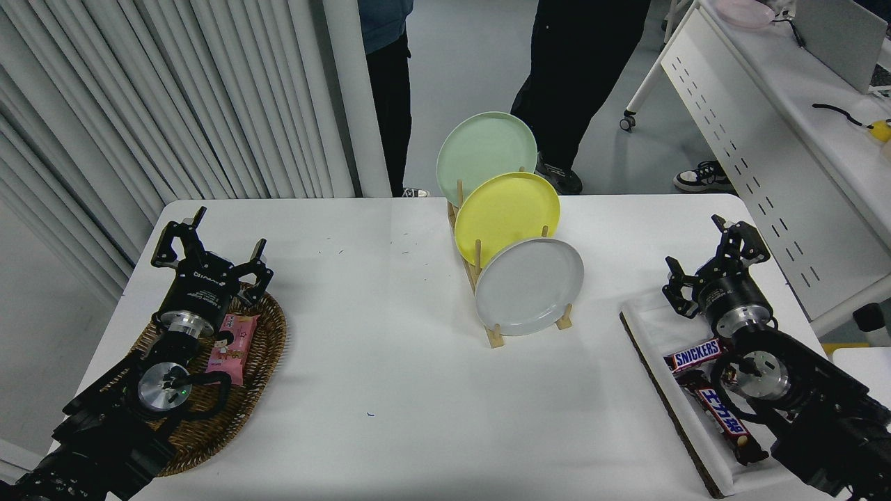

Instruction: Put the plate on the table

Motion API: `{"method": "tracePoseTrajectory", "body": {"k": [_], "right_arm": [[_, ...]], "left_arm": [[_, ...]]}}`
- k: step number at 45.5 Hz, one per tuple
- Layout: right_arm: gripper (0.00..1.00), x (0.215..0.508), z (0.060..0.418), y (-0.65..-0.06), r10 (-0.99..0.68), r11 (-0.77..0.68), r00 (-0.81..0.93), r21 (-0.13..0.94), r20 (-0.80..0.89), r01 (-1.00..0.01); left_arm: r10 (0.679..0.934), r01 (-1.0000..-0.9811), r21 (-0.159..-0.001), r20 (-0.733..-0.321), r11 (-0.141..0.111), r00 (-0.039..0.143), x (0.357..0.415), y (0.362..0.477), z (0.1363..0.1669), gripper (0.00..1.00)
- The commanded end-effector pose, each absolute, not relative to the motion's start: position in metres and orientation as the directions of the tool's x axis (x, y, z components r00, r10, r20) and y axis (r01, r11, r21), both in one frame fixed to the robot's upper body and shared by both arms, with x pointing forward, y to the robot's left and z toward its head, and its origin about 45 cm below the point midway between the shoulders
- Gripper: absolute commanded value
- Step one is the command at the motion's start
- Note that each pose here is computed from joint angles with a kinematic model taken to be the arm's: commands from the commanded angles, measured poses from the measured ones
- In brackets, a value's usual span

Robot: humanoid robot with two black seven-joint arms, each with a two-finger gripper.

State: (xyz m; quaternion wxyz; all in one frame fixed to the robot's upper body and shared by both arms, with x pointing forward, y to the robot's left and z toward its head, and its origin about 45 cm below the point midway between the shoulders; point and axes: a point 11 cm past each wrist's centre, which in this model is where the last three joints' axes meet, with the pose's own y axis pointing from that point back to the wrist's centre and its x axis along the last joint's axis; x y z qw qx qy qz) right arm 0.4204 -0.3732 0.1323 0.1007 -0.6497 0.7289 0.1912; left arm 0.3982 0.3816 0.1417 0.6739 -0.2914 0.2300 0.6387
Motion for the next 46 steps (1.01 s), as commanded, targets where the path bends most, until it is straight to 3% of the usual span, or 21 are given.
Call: {"method": "tracePoseTrajectory", "body": {"k": [1, 7, 19, 27, 46], "right_arm": [[1.00, 0.434, 0.149, -0.380, -0.924, 0.091, -0.131, 0.124, -0.359, -0.988], [1.00, 0.454, 0.177, -0.383, -0.938, 0.090, -0.110, 0.075, -0.329, -0.993], [1.00, 0.454, 0.203, -0.407, -0.960, 0.067, -0.084, 0.071, -0.268, -0.995], [1.00, 0.452, 0.219, -0.408, -0.959, 0.019, -0.047, 0.102, -0.279, -0.995], [1.00, 0.447, 0.239, -0.411, -0.993, -0.098, 0.084, 0.179, -0.081, -0.979]], "left_arm": [[0.727, -0.9950, -0.098, -0.682, 0.015, 0.078, 0.3981, 0.382, 0.1415, 1.00], [0.727, -0.9950, -0.099, -0.682, 0.013, 0.078, 0.3981, 0.382, 0.1416, 1.00], [0.727, -0.9949, -0.099, -0.682, 0.016, 0.080, 0.3982, 0.381, 0.1418, 1.00], [0.728, -0.9951, -0.097, -0.682, 0.014, 0.077, 0.3981, 0.382, 0.1413, 1.00], [0.727, -0.9950, -0.098, -0.682, 0.015, 0.078, 0.3982, 0.381, 0.1417, 1.00]]}}
